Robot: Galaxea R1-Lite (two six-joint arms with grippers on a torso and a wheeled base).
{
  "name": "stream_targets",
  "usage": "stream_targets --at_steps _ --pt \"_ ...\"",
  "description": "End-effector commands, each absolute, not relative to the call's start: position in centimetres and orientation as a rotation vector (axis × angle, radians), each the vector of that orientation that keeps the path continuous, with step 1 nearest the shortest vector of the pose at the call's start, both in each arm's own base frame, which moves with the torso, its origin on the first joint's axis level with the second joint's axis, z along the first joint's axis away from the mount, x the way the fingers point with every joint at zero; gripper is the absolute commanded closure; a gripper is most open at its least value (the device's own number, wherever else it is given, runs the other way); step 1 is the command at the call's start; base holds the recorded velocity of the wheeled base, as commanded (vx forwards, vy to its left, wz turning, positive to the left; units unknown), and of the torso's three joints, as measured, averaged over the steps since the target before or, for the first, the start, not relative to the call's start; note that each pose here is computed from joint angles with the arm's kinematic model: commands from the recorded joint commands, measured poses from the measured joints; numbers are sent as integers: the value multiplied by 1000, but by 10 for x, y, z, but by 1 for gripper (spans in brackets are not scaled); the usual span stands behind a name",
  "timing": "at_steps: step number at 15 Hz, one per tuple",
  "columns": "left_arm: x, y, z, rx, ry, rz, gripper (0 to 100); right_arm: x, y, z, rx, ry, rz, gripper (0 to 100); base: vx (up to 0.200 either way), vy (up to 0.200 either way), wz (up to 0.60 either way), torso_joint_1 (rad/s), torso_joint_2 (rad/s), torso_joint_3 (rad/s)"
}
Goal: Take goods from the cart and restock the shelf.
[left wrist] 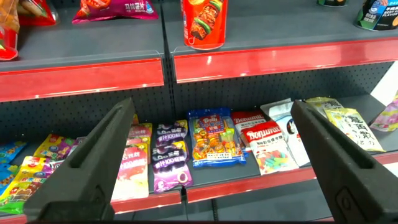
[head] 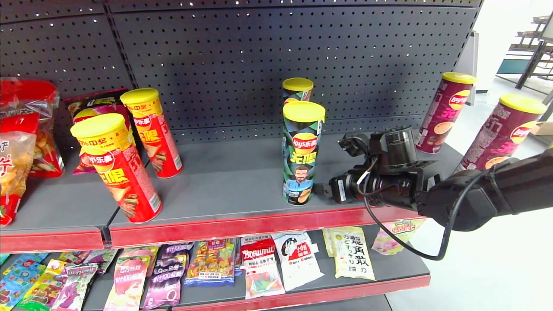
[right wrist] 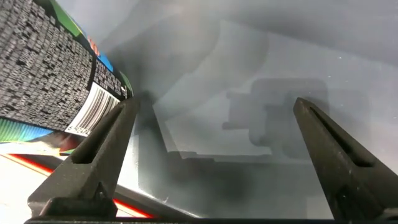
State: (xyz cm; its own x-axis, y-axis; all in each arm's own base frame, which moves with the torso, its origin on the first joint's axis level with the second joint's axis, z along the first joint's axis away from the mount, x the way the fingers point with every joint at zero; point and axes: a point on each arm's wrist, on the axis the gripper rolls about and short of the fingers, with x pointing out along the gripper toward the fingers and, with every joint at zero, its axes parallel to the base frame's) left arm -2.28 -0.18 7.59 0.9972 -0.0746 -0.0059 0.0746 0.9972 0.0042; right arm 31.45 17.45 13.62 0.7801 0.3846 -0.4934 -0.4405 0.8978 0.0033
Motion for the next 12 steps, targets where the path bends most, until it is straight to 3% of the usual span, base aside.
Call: stream_targets --at_steps 1,12 --pt "-23 -2 76 4 7 -75 0 315 176 134 -114 511 448 0 0 0 0 0 0 0" --pt "-23 -2 76 4 6 -75 0 321 179 136 -113 501 450 0 0 0 0 0 0 0"
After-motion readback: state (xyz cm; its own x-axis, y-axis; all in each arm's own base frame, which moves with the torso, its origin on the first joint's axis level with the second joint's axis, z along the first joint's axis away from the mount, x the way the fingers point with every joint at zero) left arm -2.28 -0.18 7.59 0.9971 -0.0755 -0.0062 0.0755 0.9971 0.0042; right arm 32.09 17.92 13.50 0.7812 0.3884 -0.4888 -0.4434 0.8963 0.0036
